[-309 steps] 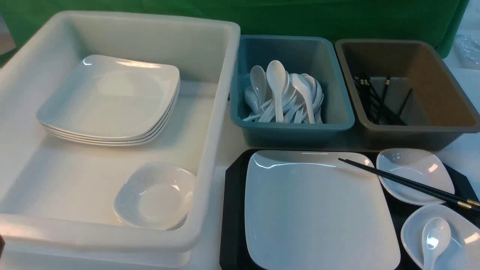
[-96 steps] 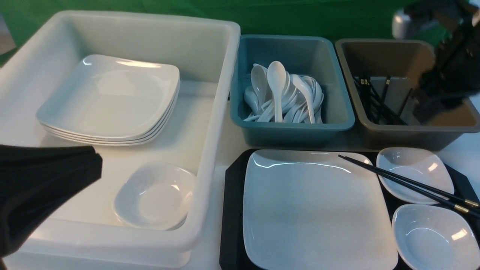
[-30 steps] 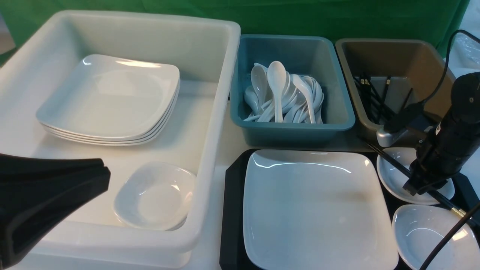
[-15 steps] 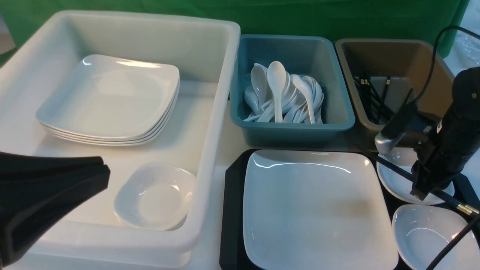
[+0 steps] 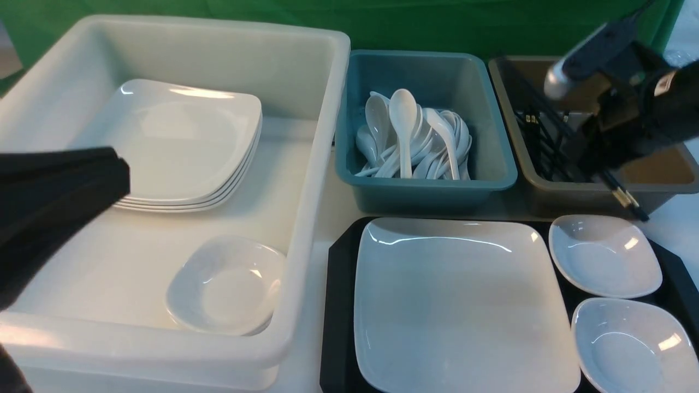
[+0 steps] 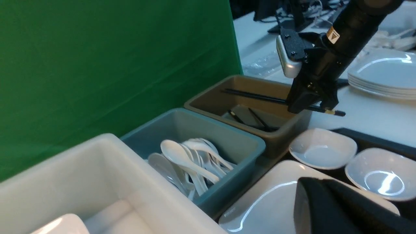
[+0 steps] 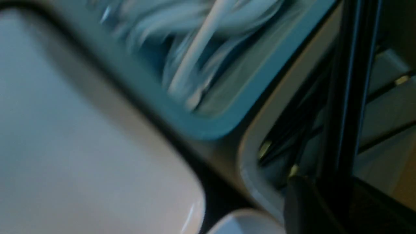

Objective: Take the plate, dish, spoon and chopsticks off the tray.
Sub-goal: Use the right arm to put the chopsticks into the small storage box on the right

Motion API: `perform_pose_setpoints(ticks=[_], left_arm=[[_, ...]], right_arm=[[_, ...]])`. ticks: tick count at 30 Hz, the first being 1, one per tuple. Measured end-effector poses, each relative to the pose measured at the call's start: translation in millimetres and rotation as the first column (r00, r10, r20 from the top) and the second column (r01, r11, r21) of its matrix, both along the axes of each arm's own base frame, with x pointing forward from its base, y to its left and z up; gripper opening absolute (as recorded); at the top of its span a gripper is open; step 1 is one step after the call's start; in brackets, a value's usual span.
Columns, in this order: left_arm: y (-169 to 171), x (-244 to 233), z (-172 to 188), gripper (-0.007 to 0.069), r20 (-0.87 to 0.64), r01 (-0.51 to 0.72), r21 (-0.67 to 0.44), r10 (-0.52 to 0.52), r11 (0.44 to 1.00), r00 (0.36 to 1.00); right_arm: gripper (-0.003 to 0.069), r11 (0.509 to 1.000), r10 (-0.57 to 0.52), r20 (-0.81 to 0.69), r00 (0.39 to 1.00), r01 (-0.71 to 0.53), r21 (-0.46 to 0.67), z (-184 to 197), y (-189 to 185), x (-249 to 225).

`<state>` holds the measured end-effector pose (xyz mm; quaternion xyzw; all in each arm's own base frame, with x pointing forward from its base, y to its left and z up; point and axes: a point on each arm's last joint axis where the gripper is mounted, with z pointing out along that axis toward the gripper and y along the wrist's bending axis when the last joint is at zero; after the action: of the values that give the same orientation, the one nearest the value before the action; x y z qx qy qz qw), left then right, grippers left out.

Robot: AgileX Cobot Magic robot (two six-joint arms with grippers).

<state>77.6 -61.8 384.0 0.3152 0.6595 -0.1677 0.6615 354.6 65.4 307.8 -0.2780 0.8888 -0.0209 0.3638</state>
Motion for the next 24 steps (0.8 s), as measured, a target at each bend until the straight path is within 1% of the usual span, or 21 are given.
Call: perform_pose_setpoints(ticks=[1,2,3,4,6,8,9,12,13,15,16,17,18,19,20,22,24], left_arm=[[0,0,1,0.001,0.007,-0.006,-0.008,0.006,1.0,1.0],[1,1,2,0.001,0.015,-0.013,-0.016,0.013,1.0,1.0],[1,1,2,0.001,0.017,-0.015,-0.019,0.015,1.0,1.0],[1,1,3,0.001,0.023,-0.019,-0.022,0.019,1.0,1.0],[1,1,3,0.001,0.024,-0.02,-0.022,0.02,1.0,0.999],[1,1,3,0.001,0.024,-0.02,-0.022,0.02,1.0,0.999],[1,1,3,0.001,0.024,-0.02,-0.022,0.02,1.0,0.999],[1,1,3,0.001,0.025,-0.02,-0.023,0.021,1.0,0.999],[1,1,3,0.001,0.025,-0.02,-0.023,0.021,1.0,0.999],[1,1,3,0.001,0.025,-0.02,-0.023,0.021,1.0,0.999],[1,1,3,0.001,0.025,-0.02,-0.023,0.021,1.0,0.999],[1,1,3,0.001,0.025,-0.02,-0.023,0.021,1.0,0.999],[1,1,3,0.001,0.025,-0.02,-0.023,0.021,1.0,0.999],[1,1,3,0.001,0.025,-0.02,-0.023,0.021,1.0,0.999],[1,1,3,0.001,0.025,-0.02,-0.023,0.021,1.0,0.999],[1,1,3,0.001,0.025,-0.02,-0.023,0.021,1.0,0.999],[1,1,3,0.001,0.025,-0.02,-0.023,0.021,1.0,0.999]], right_arm=[[0.0148,0.999,-0.041,0.016,0.999,0.04,0.035,4,-1,7],[0.0148,0.991,-0.105,0.037,0.994,0.102,0.086,9,-6,19],[0.0148,0.99,-0.111,0.037,0.993,0.108,0.093,9,-6,21],[0.0148,0.976,-0.177,0.048,0.983,0.169,0.139,10,-13,37],[0.0148,0.958,-0.234,0.045,0.971,0.222,0.18,7,-20,54],[0.0148,0.916,-0.331,0.023,0.943,0.315,0.25,-5,-31,85],[0.0148,0.904,-0.352,0.016,0.936,0.336,0.266,-8,-33,91],[0.0148,0.845,-0.438,-0.022,0.899,0.42,0.331,-30,-43,117],[0.015,0.834,-0.453,-0.031,0.891,0.435,0.339,-36,-45,122],[0.02,0.818,-0.471,-0.048,0.881,0.457,0.348,-48,-48,130],[0.0244,0.813,-0.477,-0.059,0.877,0.466,0.349,-52,-49,131],[0.0274,0.812,-0.478,-0.064,0.876,0.469,0.348,-54,-49,131],[0.0342,0.813,-0.476,-0.076,0.876,0.472,0.341,-55,-49,131],[0.0382,0.814,-0.475,-0.085,0.876,0.474,0.337,-55,-48,130],[0.0403,0.816,-0.473,-0.089,0.877,0.473,0.332,-53,-48,129],[0.0419,0.824,-0.463,-0.1,0.881,0.469,0.317,-48,-48,125],[0.0392,0.837,-0.447,-0.127,0.885,0.464,0.289,-35,-48,115]])
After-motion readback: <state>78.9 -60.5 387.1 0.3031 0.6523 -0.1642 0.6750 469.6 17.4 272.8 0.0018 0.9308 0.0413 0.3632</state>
